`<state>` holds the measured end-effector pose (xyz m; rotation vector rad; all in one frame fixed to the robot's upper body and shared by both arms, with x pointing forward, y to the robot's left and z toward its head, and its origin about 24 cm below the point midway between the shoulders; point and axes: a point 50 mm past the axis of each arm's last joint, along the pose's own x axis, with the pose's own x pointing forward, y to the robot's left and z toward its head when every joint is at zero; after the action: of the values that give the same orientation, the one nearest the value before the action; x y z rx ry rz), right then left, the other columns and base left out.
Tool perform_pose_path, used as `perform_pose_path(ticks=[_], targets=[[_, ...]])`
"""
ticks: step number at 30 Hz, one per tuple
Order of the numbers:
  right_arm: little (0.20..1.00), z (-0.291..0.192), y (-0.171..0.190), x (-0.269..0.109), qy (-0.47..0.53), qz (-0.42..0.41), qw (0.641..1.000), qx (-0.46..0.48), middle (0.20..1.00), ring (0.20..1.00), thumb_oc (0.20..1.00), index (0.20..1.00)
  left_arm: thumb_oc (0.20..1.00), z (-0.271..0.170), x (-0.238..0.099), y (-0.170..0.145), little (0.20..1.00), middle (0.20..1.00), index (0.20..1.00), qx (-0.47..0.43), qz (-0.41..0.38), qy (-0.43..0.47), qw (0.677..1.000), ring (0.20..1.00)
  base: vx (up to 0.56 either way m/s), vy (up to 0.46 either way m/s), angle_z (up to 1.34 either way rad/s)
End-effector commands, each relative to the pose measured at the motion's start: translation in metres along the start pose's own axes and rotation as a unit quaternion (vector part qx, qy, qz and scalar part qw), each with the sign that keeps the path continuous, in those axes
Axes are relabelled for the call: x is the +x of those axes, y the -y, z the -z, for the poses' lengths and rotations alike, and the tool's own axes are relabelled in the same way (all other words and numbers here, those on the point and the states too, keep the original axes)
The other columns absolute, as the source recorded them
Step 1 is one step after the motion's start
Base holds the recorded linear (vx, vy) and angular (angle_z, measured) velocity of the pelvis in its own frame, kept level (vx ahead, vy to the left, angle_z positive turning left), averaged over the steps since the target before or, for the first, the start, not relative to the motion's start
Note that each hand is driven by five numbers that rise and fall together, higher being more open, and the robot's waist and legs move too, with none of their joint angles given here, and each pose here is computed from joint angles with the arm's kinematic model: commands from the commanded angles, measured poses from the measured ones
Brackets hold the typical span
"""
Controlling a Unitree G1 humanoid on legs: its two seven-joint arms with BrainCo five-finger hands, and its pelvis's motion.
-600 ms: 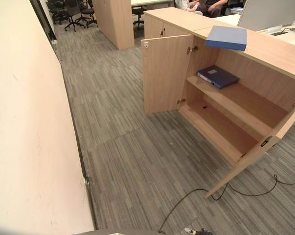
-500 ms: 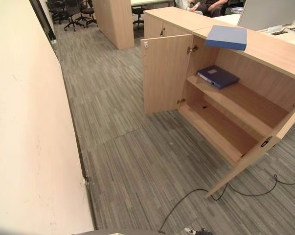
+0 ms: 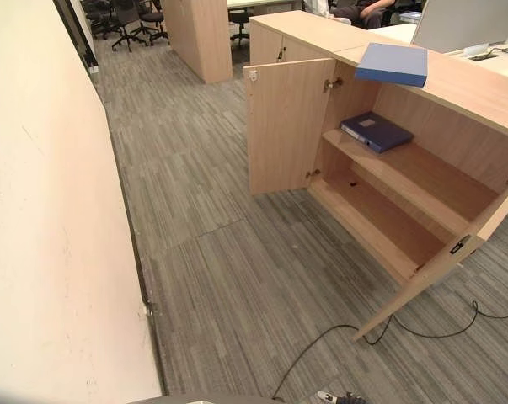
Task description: Put the empty folder in the office cabinet
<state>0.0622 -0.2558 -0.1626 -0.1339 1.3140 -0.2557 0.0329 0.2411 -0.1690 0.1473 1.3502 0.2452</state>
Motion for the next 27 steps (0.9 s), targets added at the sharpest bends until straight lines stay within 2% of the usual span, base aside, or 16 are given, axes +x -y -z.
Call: perform_pose_path(ticks=[1,27], targets=[[1.0,-0.008,0.005,0.001,0.004,0.004,1.0,0.017,1.0,1.0,1.0,1.0,1.0,-0.005,0.001,0.0,1.0,1.0,1.0,-0.024,-0.003,-0.002,1.0,1.0,0.0,0.0,0.0],[1.0,-0.008,-0.006,0.001,0.005,-0.009,1.0,-0.007,1.0,1.0,1.0,1.0,1.0,-0.006,0.001,0.011,1.0,1.0,1.0,0.023,0.01,0.001,1.0,1.0,0.0,0.0,0.01]])
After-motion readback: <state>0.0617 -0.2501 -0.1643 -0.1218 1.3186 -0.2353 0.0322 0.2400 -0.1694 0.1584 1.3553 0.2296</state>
